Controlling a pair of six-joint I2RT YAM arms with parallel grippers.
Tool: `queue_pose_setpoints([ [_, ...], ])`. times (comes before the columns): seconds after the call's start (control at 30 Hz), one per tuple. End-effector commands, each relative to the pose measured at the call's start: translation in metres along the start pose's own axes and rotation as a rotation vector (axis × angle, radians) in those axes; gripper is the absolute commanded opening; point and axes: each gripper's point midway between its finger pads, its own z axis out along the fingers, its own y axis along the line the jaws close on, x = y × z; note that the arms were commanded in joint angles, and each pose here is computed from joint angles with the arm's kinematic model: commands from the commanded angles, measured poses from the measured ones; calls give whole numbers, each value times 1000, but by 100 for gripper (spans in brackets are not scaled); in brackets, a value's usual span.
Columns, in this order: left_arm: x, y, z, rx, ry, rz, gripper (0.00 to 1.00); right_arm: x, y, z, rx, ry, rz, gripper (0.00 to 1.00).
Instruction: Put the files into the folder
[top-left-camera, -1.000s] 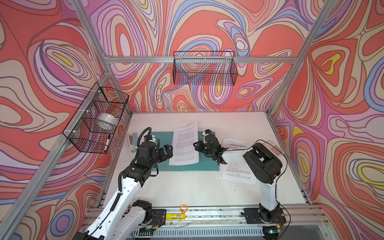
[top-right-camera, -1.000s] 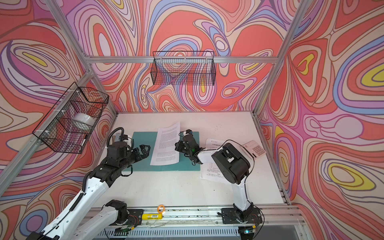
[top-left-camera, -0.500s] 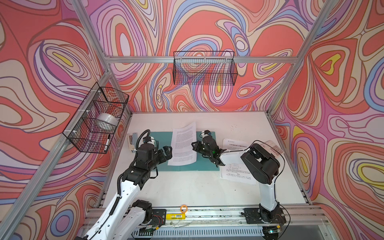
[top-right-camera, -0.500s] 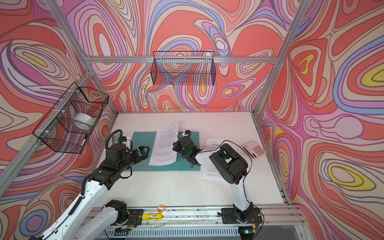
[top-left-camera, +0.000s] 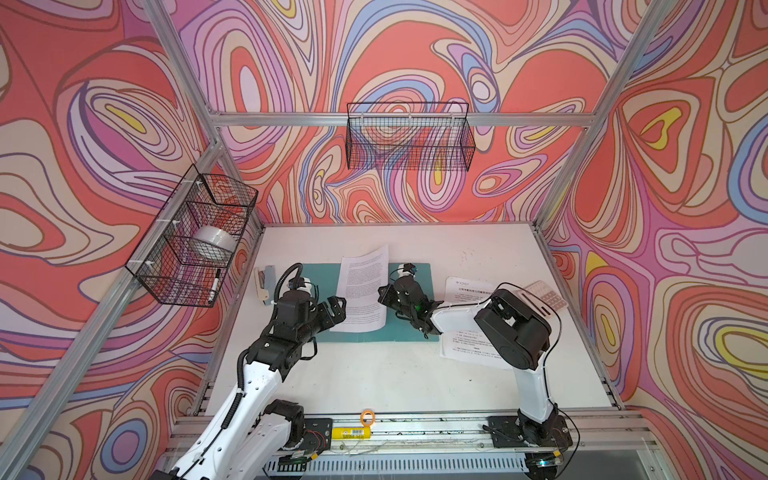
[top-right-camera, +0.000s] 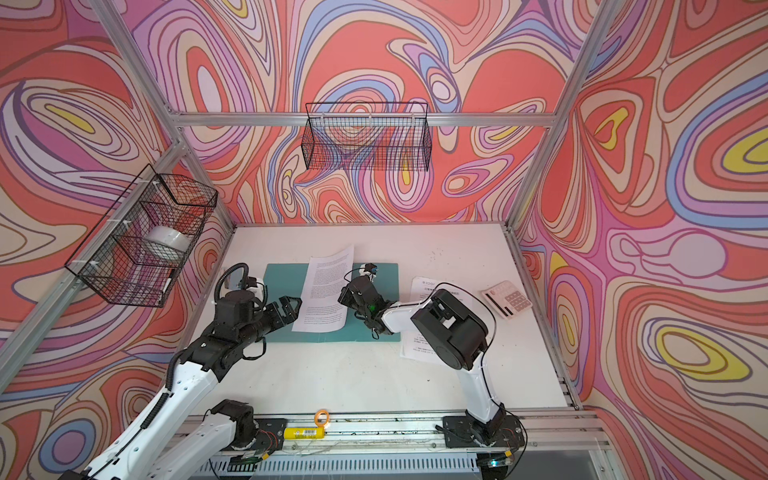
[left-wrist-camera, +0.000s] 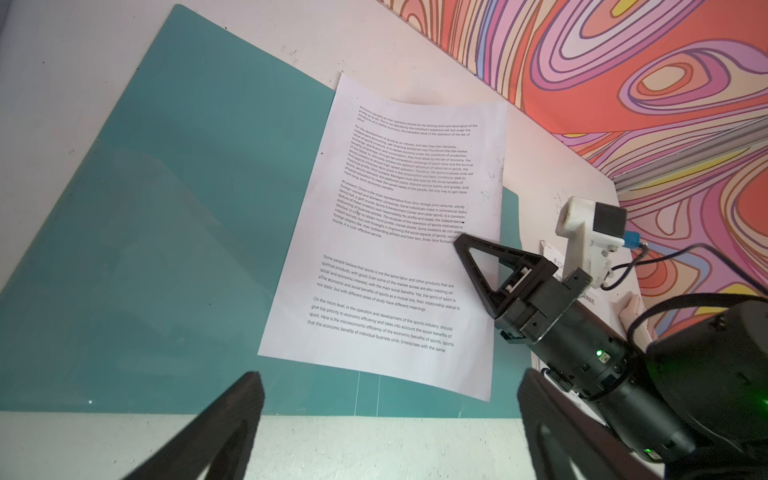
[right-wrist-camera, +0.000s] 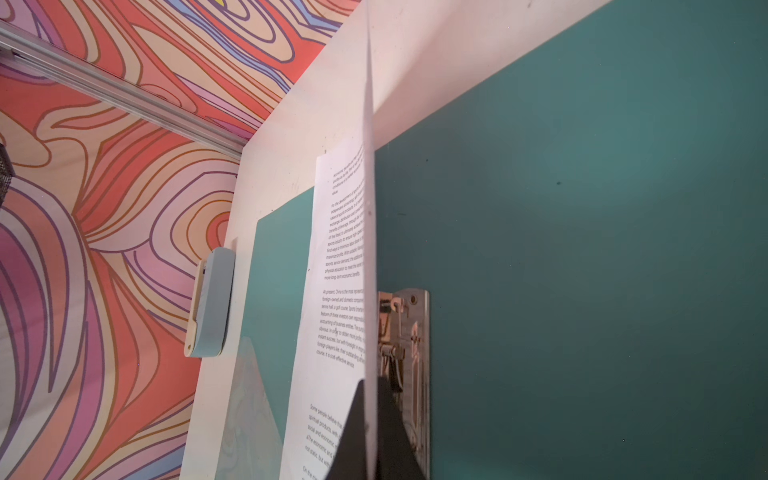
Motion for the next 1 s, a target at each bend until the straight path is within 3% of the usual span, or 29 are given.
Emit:
queue_pose_setpoints([
  [0.0, 1, 0, -3, 10, -3, -9, 96, 11, -6, 13, 29, 14, 4, 0],
  [0.97, 15, 2, -7, 27, 40, -25, 100, 47, 3, 50, 14, 92, 30, 0],
])
